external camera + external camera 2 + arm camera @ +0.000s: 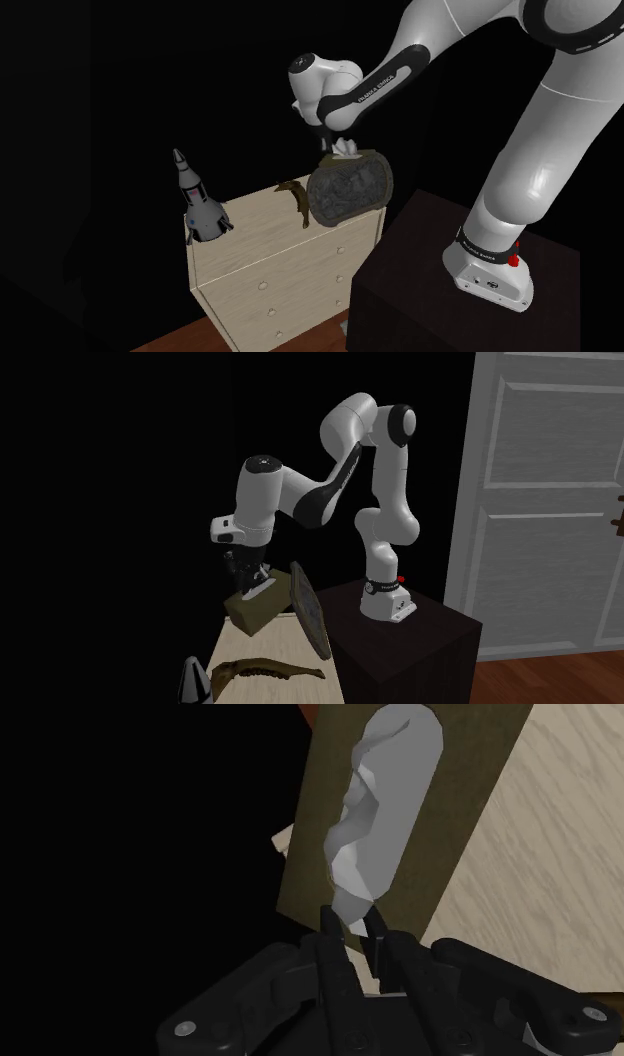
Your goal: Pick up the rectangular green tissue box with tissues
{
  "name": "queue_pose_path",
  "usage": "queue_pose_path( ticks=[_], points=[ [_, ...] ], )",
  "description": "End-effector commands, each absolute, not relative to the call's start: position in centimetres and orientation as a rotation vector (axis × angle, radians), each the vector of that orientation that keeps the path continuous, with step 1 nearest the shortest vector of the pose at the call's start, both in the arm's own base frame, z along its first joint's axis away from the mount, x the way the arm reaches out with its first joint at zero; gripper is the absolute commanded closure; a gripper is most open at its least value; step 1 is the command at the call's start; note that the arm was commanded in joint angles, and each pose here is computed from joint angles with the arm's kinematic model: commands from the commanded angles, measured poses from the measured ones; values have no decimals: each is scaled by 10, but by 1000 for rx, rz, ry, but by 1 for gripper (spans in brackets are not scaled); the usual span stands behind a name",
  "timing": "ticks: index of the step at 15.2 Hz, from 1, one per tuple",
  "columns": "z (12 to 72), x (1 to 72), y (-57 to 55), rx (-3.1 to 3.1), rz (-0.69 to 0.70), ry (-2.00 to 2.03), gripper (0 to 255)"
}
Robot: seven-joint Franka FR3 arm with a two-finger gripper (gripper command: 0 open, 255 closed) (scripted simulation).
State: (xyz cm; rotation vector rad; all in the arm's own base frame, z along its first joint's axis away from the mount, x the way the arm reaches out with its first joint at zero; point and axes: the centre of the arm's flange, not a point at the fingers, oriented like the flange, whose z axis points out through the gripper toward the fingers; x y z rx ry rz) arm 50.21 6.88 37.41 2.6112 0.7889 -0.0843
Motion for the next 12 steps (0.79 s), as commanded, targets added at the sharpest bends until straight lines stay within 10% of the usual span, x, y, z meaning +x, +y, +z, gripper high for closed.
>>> queue_pose_path(
  ticks=[1, 12],
  points=[
    [385, 502, 69, 2611, -86, 789, 255],
    [433, 502, 69, 2611, -86, 789, 255]
  ],
)
